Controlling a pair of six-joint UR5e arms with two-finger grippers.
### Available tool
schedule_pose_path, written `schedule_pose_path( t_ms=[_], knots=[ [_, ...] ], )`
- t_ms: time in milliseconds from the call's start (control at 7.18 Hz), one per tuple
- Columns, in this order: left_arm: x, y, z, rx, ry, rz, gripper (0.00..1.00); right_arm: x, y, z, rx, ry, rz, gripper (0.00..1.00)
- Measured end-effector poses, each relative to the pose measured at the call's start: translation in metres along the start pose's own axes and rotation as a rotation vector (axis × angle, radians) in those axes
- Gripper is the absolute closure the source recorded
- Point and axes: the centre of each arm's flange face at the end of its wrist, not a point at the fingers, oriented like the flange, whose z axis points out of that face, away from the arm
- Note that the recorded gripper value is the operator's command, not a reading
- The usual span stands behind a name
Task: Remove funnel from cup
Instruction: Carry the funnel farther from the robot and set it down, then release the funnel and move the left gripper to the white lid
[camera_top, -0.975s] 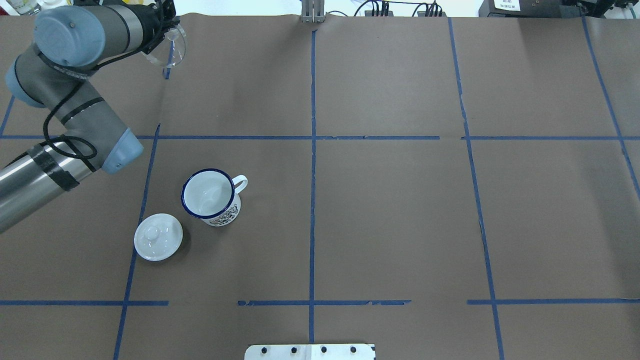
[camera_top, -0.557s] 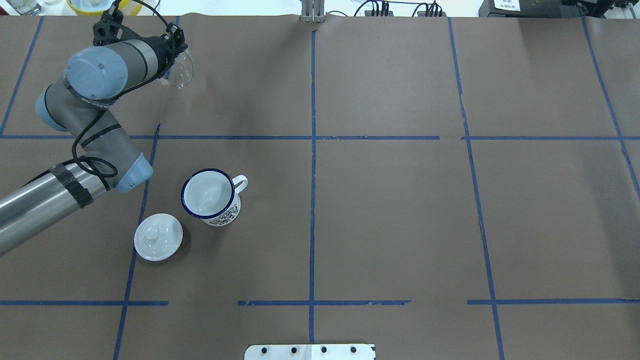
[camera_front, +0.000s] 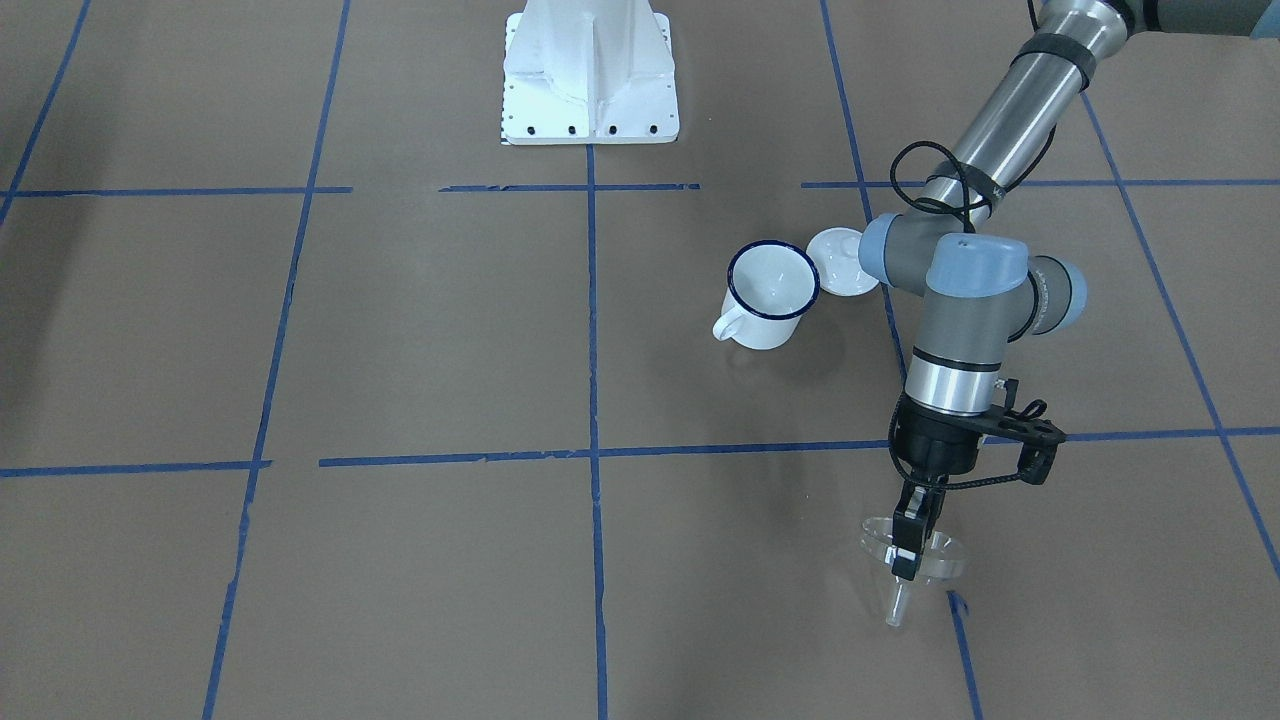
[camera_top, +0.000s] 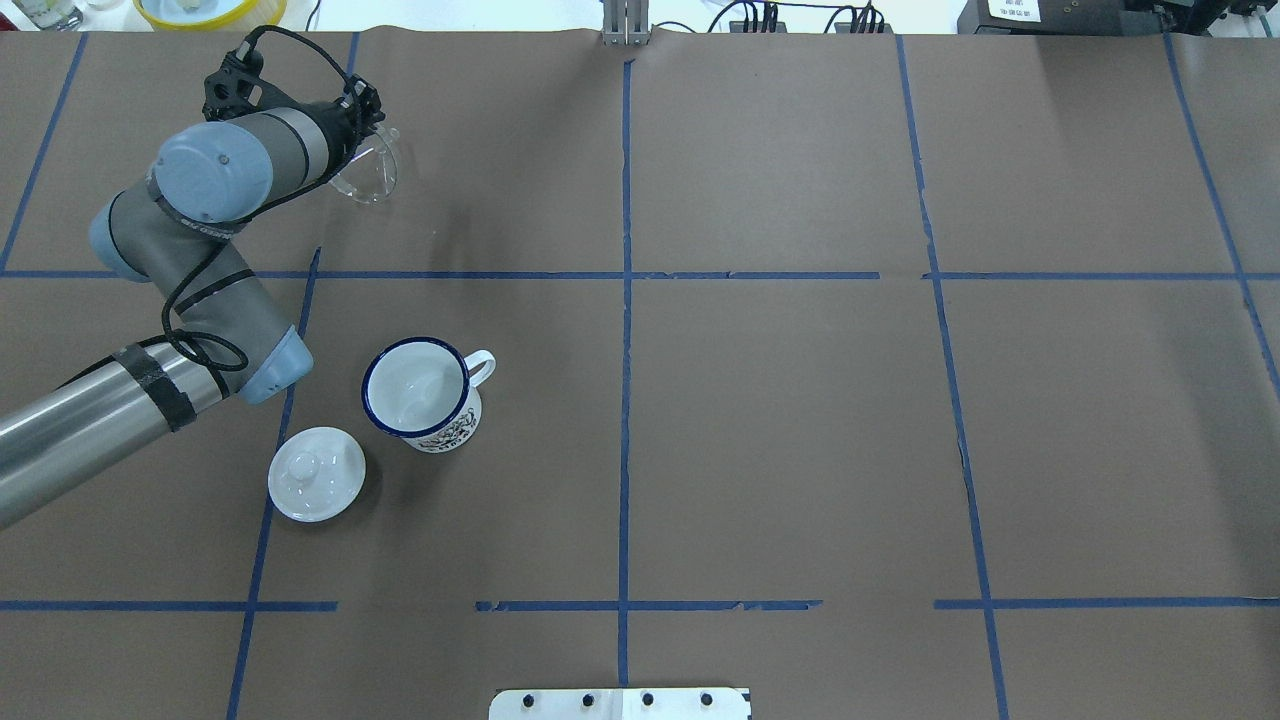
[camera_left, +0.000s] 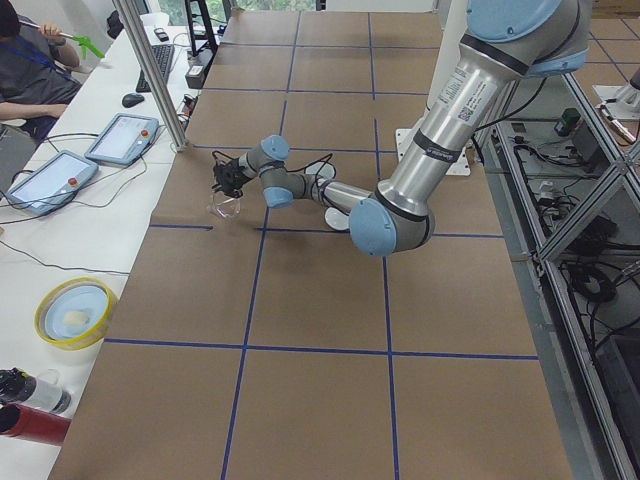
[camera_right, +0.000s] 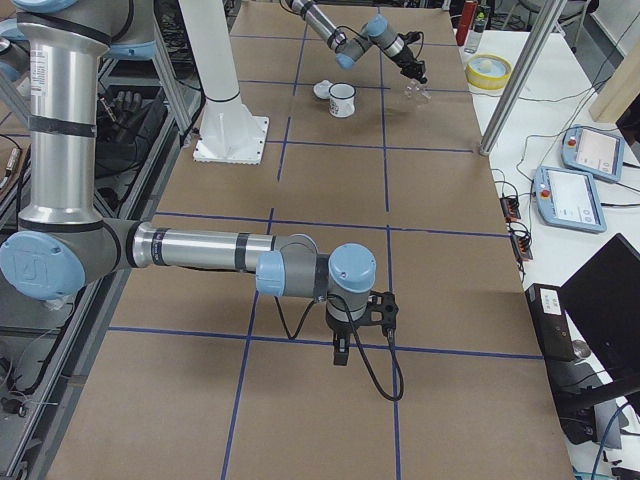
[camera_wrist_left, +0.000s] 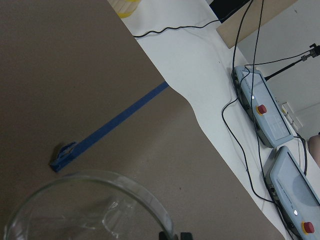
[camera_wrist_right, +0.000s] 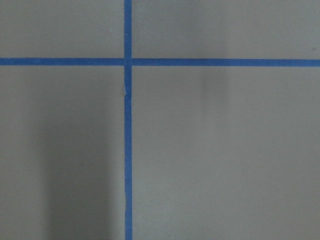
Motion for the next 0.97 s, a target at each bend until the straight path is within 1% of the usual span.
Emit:
schedule_pose_path(
  t_ms=[278,418,557,696,835,975],
  knots=[
    [0.009,-0.001,-0.008,-0.009,0.016,0.071,0.00,0.000,0.000,0.000,0.000,0.000,0.000,0.00],
    [0.019,-0.007,-0.025,-0.040,0.024,0.133,0.00,0.000,0.000,0.000,0.000,0.000,0.000,0.00],
    [0.021,-0.018,-0.050,-0.092,0.004,0.194,0.00,0.000,0.000,0.000,0.000,0.000,0.000,0.00],
    [0.024,-0.027,-0.088,-0.151,-0.032,0.271,0.00,0.000,0.000,0.000,0.000,0.000,0.000,0.00],
    [0.024,-0.032,-0.140,-0.201,-0.076,0.365,0.00,0.000,0.000,0.000,0.000,0.000,0.000,0.00],
    [0.016,-0.039,-0.198,-0.238,-0.122,0.461,0.00,0.000,0.000,0.000,0.000,0.000,0.000,0.00]
  ],
)
